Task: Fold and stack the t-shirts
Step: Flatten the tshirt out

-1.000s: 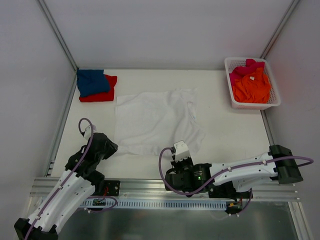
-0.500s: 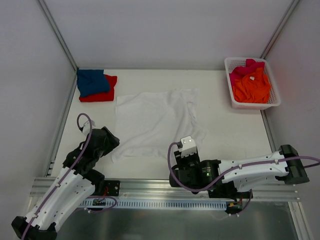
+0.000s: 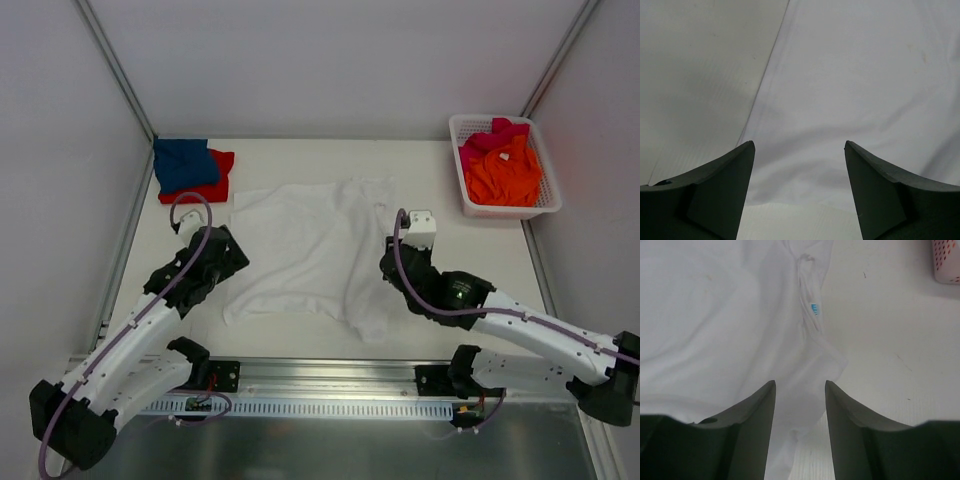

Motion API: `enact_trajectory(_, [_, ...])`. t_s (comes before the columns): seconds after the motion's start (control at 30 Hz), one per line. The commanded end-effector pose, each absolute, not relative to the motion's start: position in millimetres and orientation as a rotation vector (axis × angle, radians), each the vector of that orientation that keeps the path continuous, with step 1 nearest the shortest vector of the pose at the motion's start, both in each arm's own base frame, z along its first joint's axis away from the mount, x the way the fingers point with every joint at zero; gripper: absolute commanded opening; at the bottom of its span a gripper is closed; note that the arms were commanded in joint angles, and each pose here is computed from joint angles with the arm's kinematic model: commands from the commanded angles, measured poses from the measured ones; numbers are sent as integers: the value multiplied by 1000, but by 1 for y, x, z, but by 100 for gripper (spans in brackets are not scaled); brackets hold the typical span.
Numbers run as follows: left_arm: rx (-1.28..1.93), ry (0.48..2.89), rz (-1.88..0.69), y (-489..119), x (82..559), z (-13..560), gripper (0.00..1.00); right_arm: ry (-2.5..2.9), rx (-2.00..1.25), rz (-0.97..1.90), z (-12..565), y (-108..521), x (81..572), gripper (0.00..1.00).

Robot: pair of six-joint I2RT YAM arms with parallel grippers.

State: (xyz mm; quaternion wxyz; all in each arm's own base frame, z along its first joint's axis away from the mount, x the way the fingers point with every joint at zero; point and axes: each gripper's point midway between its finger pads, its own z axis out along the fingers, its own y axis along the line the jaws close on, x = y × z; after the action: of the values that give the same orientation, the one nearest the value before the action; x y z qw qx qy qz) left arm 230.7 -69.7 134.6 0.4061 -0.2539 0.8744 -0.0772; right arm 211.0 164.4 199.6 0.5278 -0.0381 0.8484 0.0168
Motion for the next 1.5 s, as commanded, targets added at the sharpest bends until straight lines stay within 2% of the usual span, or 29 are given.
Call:
enact_trajectory(0.0, [-563, 2106, -206, -82, 271, 161, 73, 2050, -168, 179, 200, 184, 235, 47])
enact_trajectory(0.5, [-572, 2201, -217, -88, 391, 140, 72, 2210, -10, 275, 171, 163, 376, 47])
enact_trajectory(0.8, [-598, 2214, -183, -80, 441, 121, 67, 2239, 52, 352, 163, 152, 433, 46])
enact_trajectory(1.17, [-561, 2157, -69, -67, 507, 118, 60, 2219, 35, 415, 173, 152, 452, 46])
enact_trajectory(1.47, [-589, 2184, 74, -45, 523, 106, 59, 2195, 85, 446, 177, 134, 460, 46])
